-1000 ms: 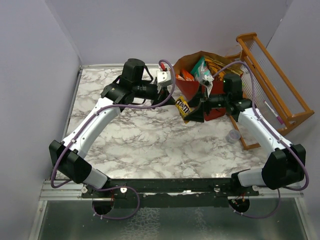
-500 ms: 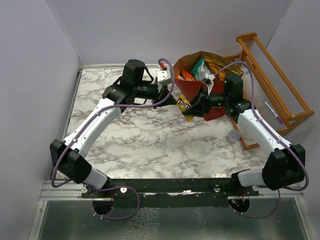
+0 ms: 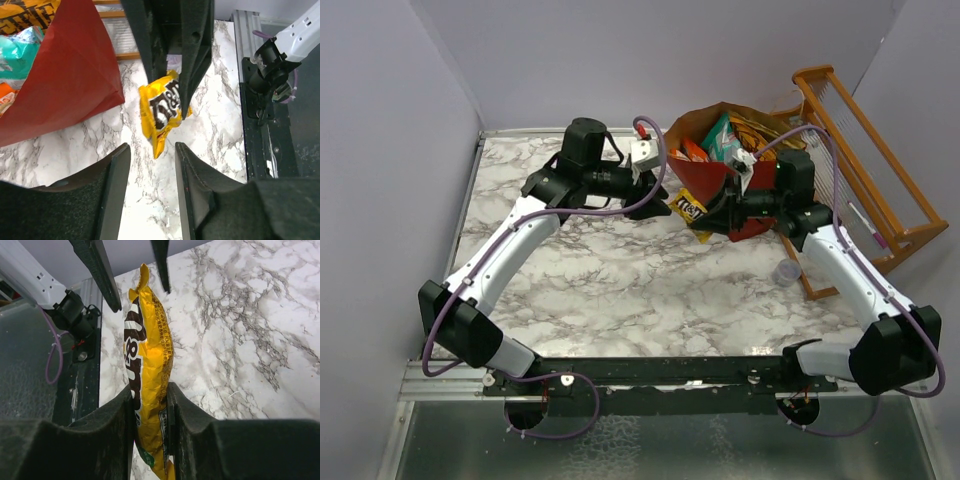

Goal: Place the snacks into the paper bag
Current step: Place the snack in the paper bag.

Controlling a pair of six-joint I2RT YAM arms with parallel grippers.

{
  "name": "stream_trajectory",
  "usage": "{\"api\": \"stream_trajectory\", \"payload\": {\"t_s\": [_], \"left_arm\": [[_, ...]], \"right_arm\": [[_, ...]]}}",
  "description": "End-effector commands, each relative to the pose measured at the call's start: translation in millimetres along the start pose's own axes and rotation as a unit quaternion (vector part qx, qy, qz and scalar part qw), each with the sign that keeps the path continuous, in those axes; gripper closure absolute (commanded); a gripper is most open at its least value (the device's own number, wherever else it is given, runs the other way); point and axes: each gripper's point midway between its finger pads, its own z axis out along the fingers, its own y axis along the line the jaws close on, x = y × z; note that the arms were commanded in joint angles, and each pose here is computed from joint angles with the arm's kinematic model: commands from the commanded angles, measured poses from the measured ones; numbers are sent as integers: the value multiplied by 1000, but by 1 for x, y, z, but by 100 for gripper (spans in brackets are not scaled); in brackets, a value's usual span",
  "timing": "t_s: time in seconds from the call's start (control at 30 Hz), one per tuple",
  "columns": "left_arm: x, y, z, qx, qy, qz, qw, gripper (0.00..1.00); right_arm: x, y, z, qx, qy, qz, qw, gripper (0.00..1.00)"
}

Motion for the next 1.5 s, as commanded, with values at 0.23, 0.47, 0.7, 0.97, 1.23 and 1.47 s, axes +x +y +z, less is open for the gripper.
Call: {"api": "stream_trajectory", "payload": {"t_s": [0.23, 0.47, 0.7, 0.97, 1.23, 1.47], "left_arm": [[-36, 14, -71, -67, -39, 49, 996, 26], [-21, 28, -91, -129, -12, 58, 990, 23], [-11, 33, -99, -153, 2, 63, 986, 22], [-4, 36, -106, -173, 13, 71, 982, 22], [7, 38, -109, -187, 25, 70, 980, 22], [14, 40, -109, -189, 31, 65, 979, 22]], "right_arm": [[-44, -20, -36, 133, -2, -70, 989, 76], [-84, -62, -67, 283, 13, -116, 952, 75], [-124, -107, -93, 386, 32, -154, 909, 75], [-135, -154, -102, 444, 50, -167, 879, 75], [-122, -198, -96, 459, 76, -160, 870, 76], [-102, -231, -86, 460, 94, -150, 870, 76]]}}
